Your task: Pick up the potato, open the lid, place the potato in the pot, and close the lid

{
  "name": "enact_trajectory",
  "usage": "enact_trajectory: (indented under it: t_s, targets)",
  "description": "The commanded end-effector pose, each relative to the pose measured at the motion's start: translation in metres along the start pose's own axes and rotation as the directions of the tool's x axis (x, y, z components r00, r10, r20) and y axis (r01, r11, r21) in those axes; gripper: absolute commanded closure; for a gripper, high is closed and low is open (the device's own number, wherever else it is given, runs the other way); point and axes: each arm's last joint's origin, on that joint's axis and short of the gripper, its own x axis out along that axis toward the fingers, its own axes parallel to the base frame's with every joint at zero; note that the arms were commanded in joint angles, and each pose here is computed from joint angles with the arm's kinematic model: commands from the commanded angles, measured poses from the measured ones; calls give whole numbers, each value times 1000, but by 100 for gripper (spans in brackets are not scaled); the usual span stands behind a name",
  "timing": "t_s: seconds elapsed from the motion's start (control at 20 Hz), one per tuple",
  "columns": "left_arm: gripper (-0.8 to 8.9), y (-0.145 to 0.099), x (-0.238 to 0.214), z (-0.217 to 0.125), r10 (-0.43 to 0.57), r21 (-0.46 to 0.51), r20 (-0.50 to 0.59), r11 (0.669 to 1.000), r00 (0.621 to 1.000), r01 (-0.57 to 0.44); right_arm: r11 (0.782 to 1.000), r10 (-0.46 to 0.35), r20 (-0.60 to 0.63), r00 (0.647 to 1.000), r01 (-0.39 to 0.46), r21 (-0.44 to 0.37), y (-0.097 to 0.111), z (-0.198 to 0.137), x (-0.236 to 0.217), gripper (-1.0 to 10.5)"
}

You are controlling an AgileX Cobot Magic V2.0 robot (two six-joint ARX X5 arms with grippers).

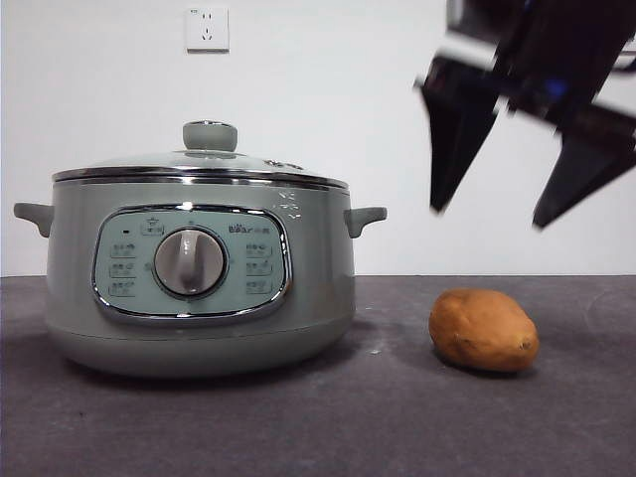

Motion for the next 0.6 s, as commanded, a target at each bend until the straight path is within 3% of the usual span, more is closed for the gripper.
enact_trajectory:
  t_s: [0.05,0.5,0.6]
  targets:
    - [415,-1,0,1,-4,0,8,1000,1000,4,1000,-9,-38,999,9,3,0,3,25,425]
    - [414,0,0,1,23,-1,10,1000,1000,-23,999,-22,-136,990,26,23,-2,2,85,457]
    - [414,0,0,1,23,-1,10,1000,1000,-23,999,-30,-145,989,34,23,-2,1,89,621]
